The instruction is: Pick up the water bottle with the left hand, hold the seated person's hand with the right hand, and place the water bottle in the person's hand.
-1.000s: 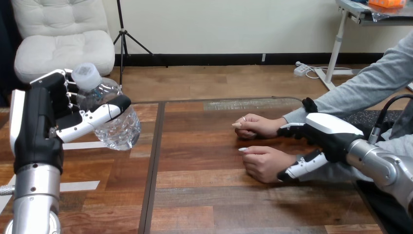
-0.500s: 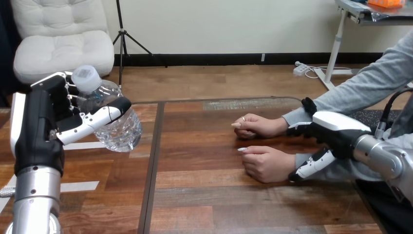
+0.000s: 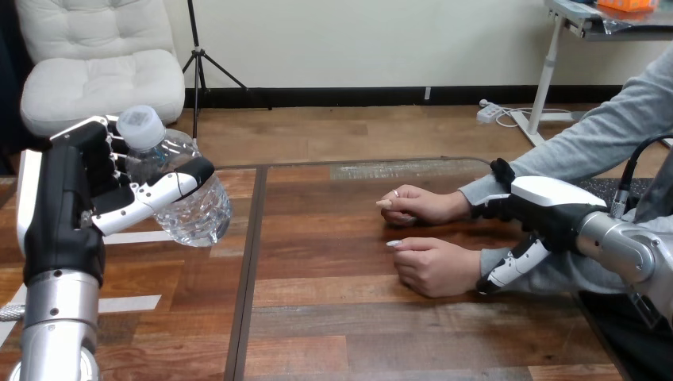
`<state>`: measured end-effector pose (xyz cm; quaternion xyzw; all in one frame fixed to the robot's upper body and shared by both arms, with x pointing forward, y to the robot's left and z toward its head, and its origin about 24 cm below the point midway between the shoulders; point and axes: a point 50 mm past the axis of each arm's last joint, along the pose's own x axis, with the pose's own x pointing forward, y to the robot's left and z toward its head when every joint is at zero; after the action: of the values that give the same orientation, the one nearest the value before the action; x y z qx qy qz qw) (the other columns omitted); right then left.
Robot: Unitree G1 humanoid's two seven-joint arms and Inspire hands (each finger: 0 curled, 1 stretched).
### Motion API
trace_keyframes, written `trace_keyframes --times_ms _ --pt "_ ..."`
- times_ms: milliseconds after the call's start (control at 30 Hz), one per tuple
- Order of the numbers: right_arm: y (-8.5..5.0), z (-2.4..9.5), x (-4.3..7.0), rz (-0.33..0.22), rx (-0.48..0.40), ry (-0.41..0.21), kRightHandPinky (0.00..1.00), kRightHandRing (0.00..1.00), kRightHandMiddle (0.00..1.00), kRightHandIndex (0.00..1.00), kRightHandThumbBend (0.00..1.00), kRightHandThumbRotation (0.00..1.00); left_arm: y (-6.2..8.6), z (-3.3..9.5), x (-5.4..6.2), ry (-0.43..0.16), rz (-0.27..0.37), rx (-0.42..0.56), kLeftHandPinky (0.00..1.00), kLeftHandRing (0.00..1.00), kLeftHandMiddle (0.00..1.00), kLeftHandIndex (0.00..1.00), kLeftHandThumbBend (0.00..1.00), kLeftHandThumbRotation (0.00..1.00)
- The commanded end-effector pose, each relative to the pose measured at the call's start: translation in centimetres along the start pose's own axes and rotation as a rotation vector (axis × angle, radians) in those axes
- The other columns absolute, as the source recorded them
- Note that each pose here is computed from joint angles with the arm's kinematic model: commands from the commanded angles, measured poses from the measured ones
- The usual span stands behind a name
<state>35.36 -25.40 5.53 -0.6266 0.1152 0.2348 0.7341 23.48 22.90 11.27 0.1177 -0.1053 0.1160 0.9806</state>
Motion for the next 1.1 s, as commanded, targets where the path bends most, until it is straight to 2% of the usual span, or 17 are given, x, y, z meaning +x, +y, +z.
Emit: trace_keyframes --times_ms 0,433,733,1067 --pt "-3.4 0.5 0.1 -0.064 -0.034 0.004 0.75 0.87 0.88 0.87 1.00 0.33 0.4 2.0 0.8 -0.116 0.013 0.010 0.29 0.34 0.39 0.40 0.71 0.00" --pt "-3.4 0.8 0.4 -0.038 -0.054 0.030 0.71 0.85 0.88 0.86 1.00 0.31 0.4 2.0 0.7 -0.110 0.017 0.002 0.29 0.34 0.39 0.40 0.71 0.00" --pt "-2.9 1.1 0.6 -0.039 -0.070 0.019 0.66 0.80 0.85 0.84 1.00 0.28 0.4 2.0 0.7 -0.122 0.016 0.000 0.29 0.34 0.39 0.40 0.71 0.00" --pt "-2.1 1.3 0.8 -0.015 -0.122 0.012 0.63 0.77 0.82 0.81 1.00 0.34 0.5 2.0 0.6 -0.129 0.014 -0.010 0.29 0.34 0.39 0.40 0.71 0.00"
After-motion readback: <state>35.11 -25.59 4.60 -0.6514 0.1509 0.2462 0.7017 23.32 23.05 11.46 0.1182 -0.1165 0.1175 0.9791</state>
